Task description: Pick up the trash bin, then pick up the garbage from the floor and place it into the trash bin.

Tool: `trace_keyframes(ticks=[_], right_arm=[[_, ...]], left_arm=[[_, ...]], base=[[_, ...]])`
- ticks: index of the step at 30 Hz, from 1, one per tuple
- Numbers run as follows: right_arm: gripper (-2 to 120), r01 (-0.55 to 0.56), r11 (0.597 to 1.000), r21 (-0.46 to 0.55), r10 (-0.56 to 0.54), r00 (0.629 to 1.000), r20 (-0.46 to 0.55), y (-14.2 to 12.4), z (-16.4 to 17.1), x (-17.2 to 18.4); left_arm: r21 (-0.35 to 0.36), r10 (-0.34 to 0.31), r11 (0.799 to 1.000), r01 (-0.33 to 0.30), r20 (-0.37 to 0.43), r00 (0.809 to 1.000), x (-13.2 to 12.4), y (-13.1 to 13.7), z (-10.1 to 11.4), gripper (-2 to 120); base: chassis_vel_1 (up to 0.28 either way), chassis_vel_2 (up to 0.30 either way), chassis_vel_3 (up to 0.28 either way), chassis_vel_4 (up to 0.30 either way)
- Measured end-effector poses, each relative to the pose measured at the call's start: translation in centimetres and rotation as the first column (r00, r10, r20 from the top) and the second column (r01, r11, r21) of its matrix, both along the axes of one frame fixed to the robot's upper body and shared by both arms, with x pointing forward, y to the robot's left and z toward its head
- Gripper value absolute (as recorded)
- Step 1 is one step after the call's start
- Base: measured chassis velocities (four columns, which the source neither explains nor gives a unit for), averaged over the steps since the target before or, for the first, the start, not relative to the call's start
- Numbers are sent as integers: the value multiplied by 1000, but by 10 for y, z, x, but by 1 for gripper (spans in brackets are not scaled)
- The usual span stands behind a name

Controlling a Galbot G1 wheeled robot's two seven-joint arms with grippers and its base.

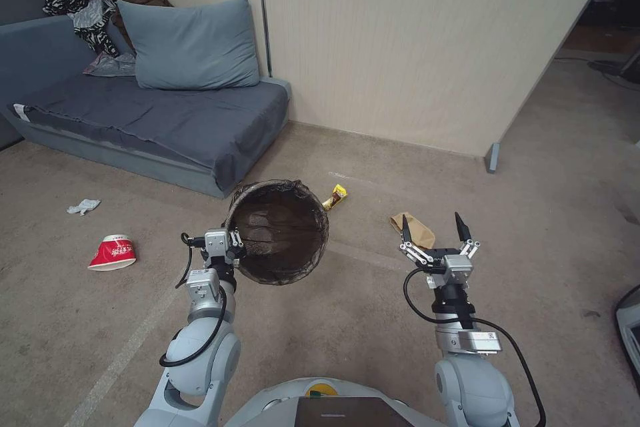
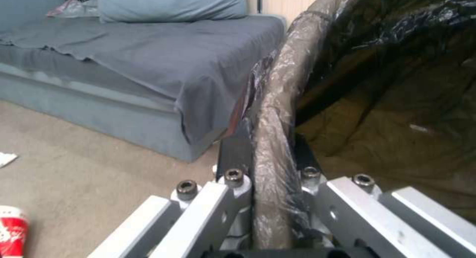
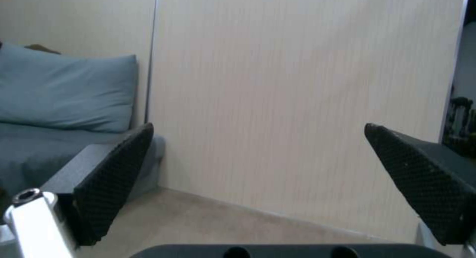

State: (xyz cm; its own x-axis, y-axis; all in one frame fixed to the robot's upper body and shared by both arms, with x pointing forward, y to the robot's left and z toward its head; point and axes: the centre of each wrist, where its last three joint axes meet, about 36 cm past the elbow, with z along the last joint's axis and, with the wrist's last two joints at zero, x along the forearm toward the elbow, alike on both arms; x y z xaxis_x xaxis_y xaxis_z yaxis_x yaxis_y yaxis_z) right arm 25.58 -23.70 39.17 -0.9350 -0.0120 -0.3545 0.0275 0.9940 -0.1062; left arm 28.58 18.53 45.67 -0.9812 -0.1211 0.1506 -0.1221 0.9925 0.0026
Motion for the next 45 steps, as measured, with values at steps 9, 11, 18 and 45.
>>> trace_keyframes(ticks=[9,11,18,45], right_arm=[[100,-13,1000,0,13,1000,-1,1,-1,0],[100,-15,1000,-1,15,1000,0,1,-1,0],[100,-19,1000,-12,20,1000,24,1,-4,1],[100,141,989,-34,-142,887,-439,-32,-20,48]], left_arm=[[-1,1,1000,-1,-2,1000,1,0,-1,3],[0,1,1000,-1,-3,1000,1,0,-2,3],[-3,2,1000,-2,-5,1000,1,-1,-3,3],[1,-8,1000,8,-3,1000,2,0,-1,3]], base=[[-208,209,209,-203],[-255,268,245,-289],[-214,195,200,-211],[3,1,0,5]])
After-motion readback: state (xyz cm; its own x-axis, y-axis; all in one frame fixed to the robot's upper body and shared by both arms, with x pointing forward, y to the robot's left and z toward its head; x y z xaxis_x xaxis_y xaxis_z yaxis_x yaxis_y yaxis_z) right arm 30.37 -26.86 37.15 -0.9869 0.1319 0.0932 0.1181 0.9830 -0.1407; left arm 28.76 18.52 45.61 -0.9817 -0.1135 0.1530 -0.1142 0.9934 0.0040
